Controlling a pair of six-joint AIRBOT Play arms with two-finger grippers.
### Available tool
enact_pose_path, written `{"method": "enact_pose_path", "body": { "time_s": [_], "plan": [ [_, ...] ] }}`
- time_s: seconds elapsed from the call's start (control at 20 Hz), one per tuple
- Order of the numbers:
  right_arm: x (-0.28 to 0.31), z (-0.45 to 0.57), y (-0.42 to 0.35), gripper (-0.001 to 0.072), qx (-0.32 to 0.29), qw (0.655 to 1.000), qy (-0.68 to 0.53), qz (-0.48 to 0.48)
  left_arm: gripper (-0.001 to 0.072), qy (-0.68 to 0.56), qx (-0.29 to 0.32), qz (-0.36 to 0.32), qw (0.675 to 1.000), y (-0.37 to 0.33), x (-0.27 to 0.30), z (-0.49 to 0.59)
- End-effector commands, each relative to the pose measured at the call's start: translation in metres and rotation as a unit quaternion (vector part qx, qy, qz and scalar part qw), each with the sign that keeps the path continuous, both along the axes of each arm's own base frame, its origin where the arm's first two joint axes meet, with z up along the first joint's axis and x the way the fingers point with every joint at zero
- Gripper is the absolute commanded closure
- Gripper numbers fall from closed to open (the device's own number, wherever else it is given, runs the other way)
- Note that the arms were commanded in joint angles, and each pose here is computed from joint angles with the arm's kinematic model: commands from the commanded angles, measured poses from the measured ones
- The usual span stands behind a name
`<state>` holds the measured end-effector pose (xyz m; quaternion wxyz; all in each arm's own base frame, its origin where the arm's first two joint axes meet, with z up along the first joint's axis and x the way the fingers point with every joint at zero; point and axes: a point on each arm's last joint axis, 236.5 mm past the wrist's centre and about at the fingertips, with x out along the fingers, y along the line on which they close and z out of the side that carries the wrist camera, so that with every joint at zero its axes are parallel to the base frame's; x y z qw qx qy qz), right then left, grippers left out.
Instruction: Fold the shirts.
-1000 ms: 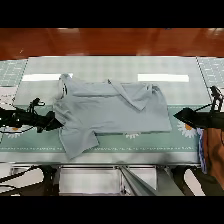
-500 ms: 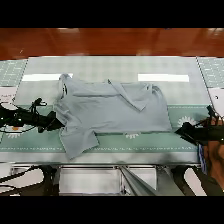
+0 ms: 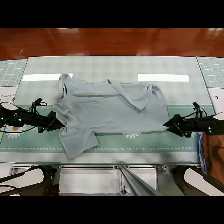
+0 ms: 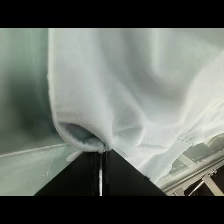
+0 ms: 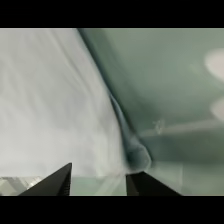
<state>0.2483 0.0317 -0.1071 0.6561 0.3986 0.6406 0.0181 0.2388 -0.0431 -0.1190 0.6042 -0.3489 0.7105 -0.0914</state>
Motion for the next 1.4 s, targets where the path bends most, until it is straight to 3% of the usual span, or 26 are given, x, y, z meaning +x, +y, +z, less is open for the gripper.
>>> {"method": "enact_pose_path", "body": {
  "time_s": [0.0,0.1,0.35,0.55,0.65,0.8,0.95,1.15,1.35],
  "plan": [
    [0.037,-0.003,0.012,0.0401,0.007,1.000,-0.027,0.009,0.0686,-0.001,0.001,0.000,1.000,0.000,0.001,-0.001],
    [0.047,0.002,0.025,0.0688,0.008,0.997,-0.049,0.052,0.0686,-0.003,0.002,0.001,1.000,0.001,0.001,-0.001],
    [0.070,0.047,0.037,0.0690,0.021,0.989,-0.089,0.118,0.0686,-0.022,-0.010,-0.007,1.000,0.001,0.014,0.022],
    [0.135,0.174,0.023,0.0690,-0.031,0.960,-0.241,0.139,0.0686,-0.216,-0.002,0.016,0.976,0.010,0.104,0.141],
    [0.160,0.263,0.014,0.0690,-0.075,0.930,-0.334,0.131,0.0686,-0.360,0.014,0.050,0.931,0.017,0.149,0.245],
    [0.159,0.397,0.011,0.0690,-0.139,0.869,-0.459,0.126,0.0687,-0.527,0.068,0.051,0.845,0.021,0.158,0.397],
    [0.116,0.510,0.023,0.0690,-0.188,0.790,-0.571,0.123,0.0687,-0.629,0.098,0.043,0.770,0.008,0.126,0.507],
    [0.033,0.585,0.031,0.0690,-0.266,0.708,-0.645,0.107,0.0687,-0.724,0.164,0.024,0.669,-0.012,0.055,0.602],
    [-0.038,0.600,0.006,0.0690,-0.366,0.679,-0.634,0.057,0.0687,-0.747,0.288,0.088,0.592,0.011,-0.019,0.642]
  ]
}}
